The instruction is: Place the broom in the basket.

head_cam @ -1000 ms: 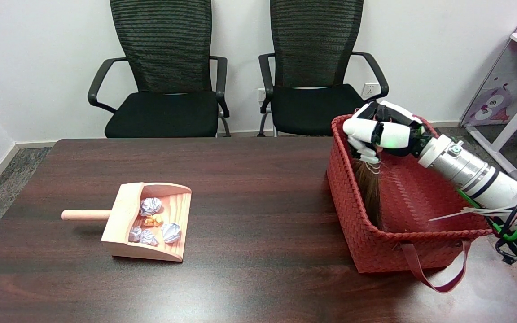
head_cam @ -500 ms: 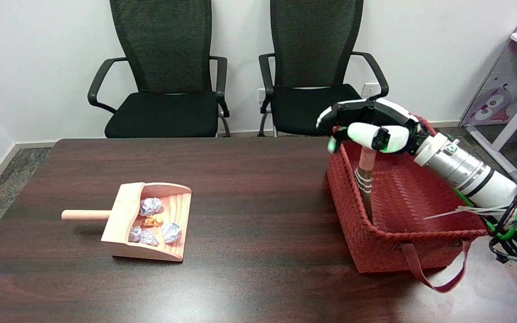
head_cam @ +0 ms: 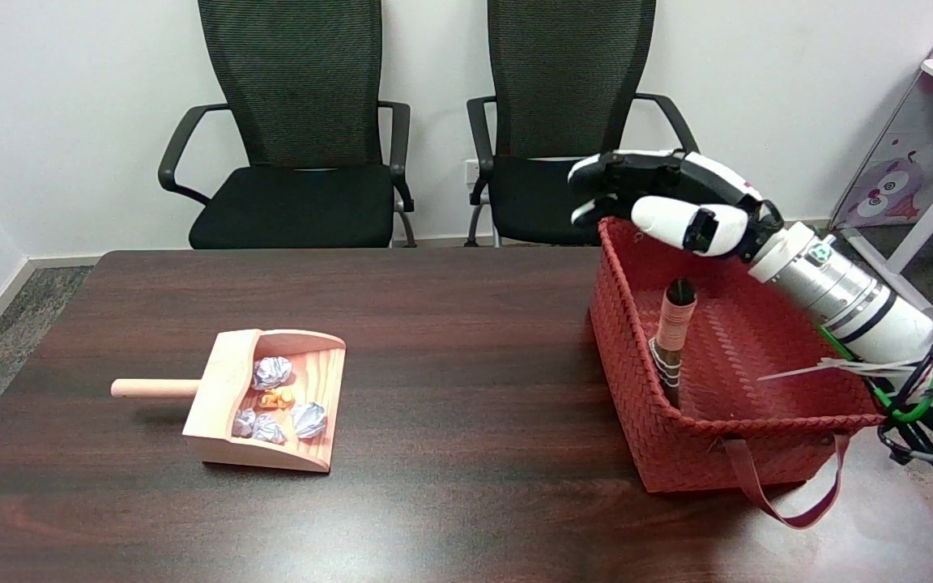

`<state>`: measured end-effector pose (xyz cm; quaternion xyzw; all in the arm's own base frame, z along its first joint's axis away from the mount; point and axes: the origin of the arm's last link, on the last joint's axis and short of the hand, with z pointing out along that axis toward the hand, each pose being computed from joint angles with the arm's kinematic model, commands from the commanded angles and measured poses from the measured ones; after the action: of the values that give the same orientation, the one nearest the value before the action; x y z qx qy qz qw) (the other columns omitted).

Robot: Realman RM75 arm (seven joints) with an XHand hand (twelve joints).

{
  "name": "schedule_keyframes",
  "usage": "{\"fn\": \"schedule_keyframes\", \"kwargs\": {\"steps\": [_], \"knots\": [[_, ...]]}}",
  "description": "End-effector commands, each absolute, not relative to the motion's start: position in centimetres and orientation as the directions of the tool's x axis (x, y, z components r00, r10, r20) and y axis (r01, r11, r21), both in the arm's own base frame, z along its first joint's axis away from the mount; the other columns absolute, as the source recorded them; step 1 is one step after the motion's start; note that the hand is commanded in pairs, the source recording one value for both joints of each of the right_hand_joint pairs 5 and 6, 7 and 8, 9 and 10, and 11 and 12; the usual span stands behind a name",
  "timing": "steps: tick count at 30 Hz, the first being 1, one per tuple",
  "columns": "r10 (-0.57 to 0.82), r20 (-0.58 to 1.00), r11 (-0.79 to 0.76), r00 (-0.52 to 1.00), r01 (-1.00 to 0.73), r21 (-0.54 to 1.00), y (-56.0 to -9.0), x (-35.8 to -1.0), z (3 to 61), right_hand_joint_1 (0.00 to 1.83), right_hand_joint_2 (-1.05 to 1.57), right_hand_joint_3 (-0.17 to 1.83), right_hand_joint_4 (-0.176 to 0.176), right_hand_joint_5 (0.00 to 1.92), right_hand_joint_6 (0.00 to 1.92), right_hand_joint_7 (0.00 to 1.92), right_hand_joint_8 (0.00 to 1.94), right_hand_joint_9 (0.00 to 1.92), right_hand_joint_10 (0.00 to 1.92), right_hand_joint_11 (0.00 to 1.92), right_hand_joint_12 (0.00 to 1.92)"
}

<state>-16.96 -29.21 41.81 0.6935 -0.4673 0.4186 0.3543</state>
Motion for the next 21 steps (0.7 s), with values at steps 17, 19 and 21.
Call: {"fn": "schedule_keyframes", "kwargs": {"steps": [17, 19, 21], "knots": [[0.169, 0.967, -0.664, 0.191, -0.703, 0.255, -26.9, -9.8, 49.2, 0.79, 0.73, 1.02, -0.176, 0.51, 0.51, 0.51, 0.51, 0.39, 0.39, 0.62, 0.62], [0.183, 0.968, -0.672, 0.173, -0.696, 0.252, -26.3, -9.9, 49.5, 0.79, 0.77, 1.00, -0.176, 0.53, 0.53, 0.53, 0.53, 0.40, 0.40, 0.62, 0.62], [0.197, 0.968, -0.675, 0.156, -0.694, 0.249, -25.8, -9.9, 49.9, 0.80, 0.86, 0.99, -0.176, 0.54, 0.54, 0.54, 0.54, 0.41, 0.41, 0.63, 0.63]]}}
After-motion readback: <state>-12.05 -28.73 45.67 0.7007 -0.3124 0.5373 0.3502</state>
